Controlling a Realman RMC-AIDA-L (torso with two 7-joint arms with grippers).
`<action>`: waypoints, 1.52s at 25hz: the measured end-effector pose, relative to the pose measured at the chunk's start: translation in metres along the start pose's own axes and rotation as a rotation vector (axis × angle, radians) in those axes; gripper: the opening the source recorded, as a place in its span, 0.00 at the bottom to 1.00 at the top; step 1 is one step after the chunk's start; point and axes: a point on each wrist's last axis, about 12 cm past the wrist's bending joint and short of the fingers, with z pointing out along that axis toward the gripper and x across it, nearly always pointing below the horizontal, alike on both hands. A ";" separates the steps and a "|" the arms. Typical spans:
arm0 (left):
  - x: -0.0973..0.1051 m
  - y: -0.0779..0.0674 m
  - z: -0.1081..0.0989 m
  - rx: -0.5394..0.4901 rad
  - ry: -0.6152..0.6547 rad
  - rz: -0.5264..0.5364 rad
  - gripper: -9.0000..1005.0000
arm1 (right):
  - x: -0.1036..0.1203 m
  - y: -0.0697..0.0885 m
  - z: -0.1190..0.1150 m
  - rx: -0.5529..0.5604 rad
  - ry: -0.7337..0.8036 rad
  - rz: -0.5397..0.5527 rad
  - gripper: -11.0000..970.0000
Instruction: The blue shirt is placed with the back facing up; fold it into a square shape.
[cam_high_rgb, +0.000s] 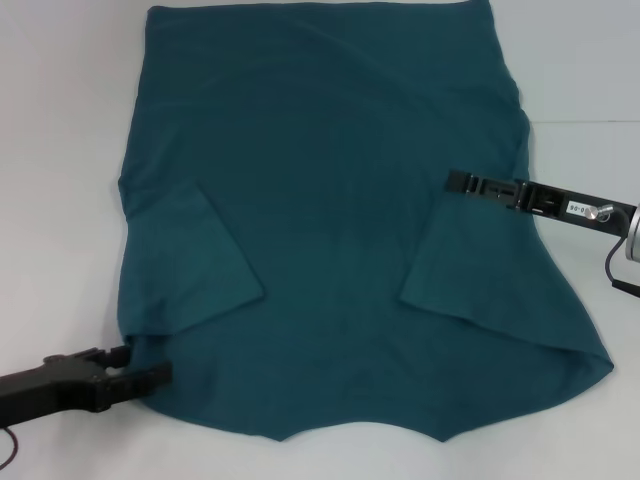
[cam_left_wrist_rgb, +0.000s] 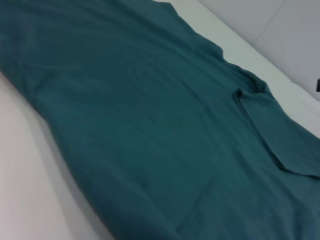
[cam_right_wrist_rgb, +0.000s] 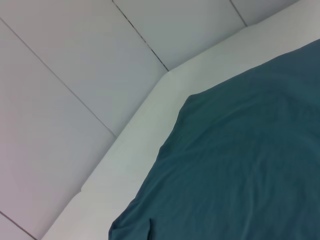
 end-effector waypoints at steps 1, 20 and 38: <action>-0.001 -0.001 0.002 0.006 0.003 0.002 0.82 | 0.000 0.000 0.000 0.000 -0.002 0.000 0.93; -0.015 0.001 0.013 -0.011 0.005 0.009 0.57 | -0.001 -0.003 -0.005 0.008 -0.026 0.011 0.93; -0.020 0.002 0.011 -0.015 0.029 0.012 0.03 | 0.002 -0.007 -0.011 0.020 0.001 0.011 0.93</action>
